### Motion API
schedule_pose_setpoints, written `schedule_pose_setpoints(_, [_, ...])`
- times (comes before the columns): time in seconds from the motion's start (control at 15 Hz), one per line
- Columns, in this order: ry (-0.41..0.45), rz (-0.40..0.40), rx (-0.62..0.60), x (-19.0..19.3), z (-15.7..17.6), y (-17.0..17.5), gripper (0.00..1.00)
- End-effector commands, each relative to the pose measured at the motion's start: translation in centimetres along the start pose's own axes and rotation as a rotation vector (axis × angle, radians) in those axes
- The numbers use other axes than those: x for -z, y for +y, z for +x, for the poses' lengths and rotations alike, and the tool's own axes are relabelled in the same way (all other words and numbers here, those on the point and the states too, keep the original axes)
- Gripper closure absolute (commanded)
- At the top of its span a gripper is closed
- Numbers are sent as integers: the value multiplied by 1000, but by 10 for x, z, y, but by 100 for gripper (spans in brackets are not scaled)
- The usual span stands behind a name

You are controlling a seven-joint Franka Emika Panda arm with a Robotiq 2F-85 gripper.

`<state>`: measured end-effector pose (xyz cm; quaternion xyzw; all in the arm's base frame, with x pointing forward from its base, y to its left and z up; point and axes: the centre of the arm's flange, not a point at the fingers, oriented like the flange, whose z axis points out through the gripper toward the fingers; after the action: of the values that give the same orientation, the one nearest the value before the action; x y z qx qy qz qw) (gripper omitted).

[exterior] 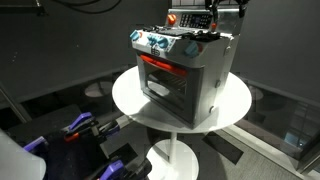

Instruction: Press the top red button on the right

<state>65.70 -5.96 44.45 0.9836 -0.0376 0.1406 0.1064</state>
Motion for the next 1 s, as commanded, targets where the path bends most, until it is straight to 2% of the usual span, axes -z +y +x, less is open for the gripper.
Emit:
schedule_pose_setpoints(0.0, [-68, 30, 4, 22, -13, 12, 0])
schedule_pose_setpoints(0.47, [-261, 172, 63, 43, -53, 33, 0])
schedule_pose_setpoints(0.93, [-363, 188, 82, 46, -108, 36, 0])
